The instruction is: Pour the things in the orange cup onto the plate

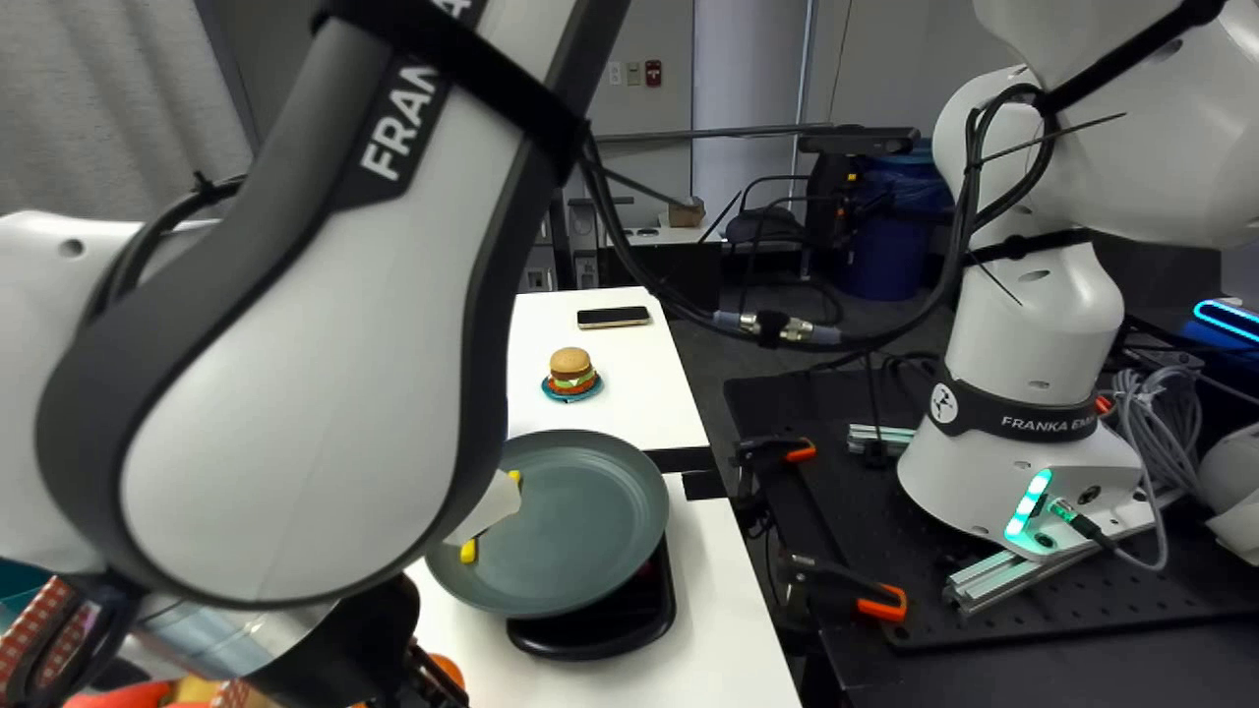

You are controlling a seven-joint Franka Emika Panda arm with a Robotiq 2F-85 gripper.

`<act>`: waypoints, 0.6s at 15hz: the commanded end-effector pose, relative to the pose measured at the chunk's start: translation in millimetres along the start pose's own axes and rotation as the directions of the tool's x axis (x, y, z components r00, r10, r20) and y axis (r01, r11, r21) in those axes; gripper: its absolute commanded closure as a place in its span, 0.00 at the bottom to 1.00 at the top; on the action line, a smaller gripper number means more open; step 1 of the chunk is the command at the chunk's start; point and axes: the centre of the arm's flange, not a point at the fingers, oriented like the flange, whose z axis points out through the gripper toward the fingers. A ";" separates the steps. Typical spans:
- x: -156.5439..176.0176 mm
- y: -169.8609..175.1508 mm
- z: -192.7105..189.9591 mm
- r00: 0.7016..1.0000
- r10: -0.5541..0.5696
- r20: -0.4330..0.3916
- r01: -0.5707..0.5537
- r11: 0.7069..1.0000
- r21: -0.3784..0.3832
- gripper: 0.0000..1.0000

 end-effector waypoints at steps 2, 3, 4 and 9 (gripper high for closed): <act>11.0 4.2 6.3 0.998 0.015 -0.054 -0.015 1.000 0.002 0.00; 3.9 1.7 4.7 1.000 0.002 -0.024 -0.002 1.000 -0.005 0.00; 4.6 2.0 5.8 1.000 0.003 -0.028 -0.003 1.000 -0.006 0.00; 5.0 2.2 6.2 1.000 0.004 -0.031 -0.004 1.000 -0.006 0.00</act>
